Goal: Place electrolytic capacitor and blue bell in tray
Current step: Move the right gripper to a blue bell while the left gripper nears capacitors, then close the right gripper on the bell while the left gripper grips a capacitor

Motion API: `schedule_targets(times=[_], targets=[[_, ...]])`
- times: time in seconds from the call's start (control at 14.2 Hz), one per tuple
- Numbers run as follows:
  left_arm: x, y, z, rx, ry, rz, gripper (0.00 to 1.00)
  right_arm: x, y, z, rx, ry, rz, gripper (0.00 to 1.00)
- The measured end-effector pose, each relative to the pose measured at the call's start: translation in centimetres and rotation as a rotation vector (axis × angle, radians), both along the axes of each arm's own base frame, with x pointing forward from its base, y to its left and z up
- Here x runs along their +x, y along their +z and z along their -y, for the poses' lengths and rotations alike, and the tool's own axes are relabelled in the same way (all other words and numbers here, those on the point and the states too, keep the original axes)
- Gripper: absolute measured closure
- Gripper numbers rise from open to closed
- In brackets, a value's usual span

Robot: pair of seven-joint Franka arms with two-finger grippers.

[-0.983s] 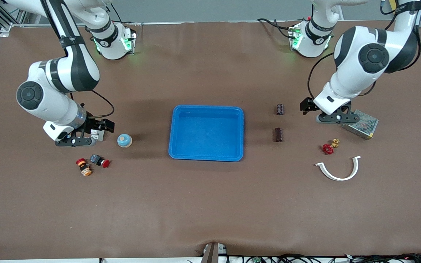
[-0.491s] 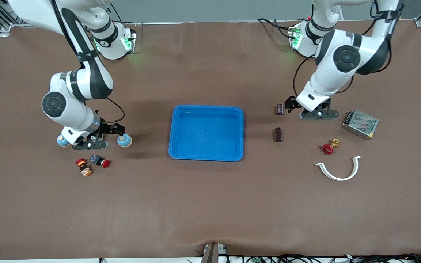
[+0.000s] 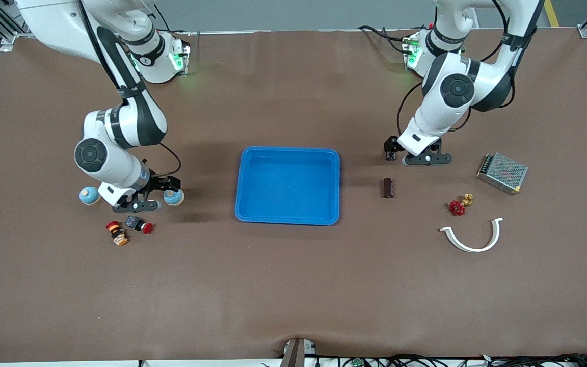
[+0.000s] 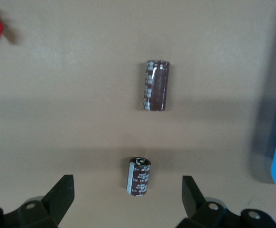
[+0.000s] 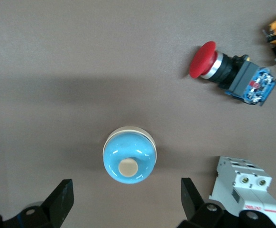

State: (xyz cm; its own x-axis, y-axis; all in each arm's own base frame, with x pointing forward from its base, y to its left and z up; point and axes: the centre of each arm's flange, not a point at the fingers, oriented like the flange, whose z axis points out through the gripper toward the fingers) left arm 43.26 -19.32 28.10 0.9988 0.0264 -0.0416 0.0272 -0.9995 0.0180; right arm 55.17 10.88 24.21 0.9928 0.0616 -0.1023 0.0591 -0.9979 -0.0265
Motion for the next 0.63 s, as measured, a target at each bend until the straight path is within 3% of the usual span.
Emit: schedule_targets(times=[0.63], targets=[[-3.2, -6.0, 1.1, -0.044, 0.027, 0.022, 0.0, -0.9, -4.1, -0.7, -0.005, 0.014, 0.016, 0.0]])
